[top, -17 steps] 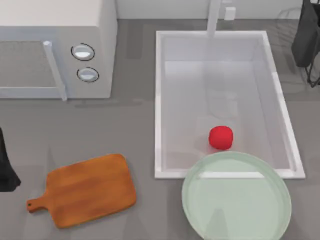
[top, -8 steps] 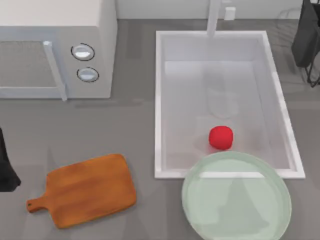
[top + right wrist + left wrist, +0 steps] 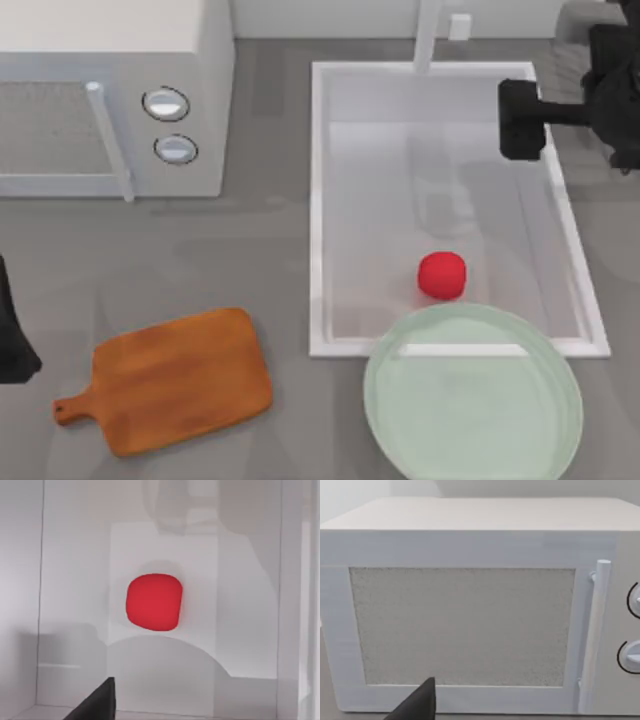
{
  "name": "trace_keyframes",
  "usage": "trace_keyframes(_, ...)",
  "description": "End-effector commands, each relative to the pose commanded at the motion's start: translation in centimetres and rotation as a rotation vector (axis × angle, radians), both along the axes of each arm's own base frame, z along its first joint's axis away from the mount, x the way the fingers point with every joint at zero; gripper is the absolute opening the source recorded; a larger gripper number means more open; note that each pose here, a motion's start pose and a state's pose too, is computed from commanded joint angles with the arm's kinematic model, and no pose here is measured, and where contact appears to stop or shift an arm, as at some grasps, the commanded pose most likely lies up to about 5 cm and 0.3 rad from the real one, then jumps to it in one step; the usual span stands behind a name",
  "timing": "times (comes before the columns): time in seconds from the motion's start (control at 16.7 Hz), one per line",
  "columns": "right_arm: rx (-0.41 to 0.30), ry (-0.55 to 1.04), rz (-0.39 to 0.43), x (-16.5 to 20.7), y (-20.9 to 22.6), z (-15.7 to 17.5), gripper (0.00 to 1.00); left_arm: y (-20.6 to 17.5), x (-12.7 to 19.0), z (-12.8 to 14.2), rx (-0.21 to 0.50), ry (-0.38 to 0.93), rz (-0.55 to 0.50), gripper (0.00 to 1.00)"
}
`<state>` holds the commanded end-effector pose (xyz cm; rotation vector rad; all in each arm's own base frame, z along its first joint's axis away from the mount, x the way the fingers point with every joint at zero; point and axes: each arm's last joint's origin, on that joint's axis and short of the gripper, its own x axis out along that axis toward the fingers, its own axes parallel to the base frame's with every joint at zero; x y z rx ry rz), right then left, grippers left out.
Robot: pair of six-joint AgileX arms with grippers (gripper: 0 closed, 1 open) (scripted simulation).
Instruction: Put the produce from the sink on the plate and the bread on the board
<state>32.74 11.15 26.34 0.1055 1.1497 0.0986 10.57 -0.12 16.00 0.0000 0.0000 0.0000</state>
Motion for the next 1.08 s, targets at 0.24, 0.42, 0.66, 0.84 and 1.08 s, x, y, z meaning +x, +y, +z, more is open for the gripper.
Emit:
trace_keyframes(0.24,-0.057,0.221,0.001,4.9,4.5,-4.4,1.0,0.0,0.0,0.0,0.0,0.0,0.0,1.0)
trace_keyframes(0.42,-0.1,0.339,-0.002,6.9,7.1,-7.8,1.0,0.0,0.0,0.0,0.0,0.0,0.0,1.0)
trace_keyframes(0.66,-0.134,0.416,-0.005,7.9,8.8,-10.3,1.0,0.0,0.0,0.0,0.0,0.0,0.0,1.0)
trace_keyframes(0.84,-0.135,0.419,-0.005,7.9,8.8,-10.4,1.0,0.0,0.0,0.0,0.0,0.0,0.0,1.0)
trace_keyframes(1.08,-0.137,0.425,-0.01,8.1,8.6,-11.2,1.0,0.0,0.0,0.0,0.0,0.0,0.0,1.0)
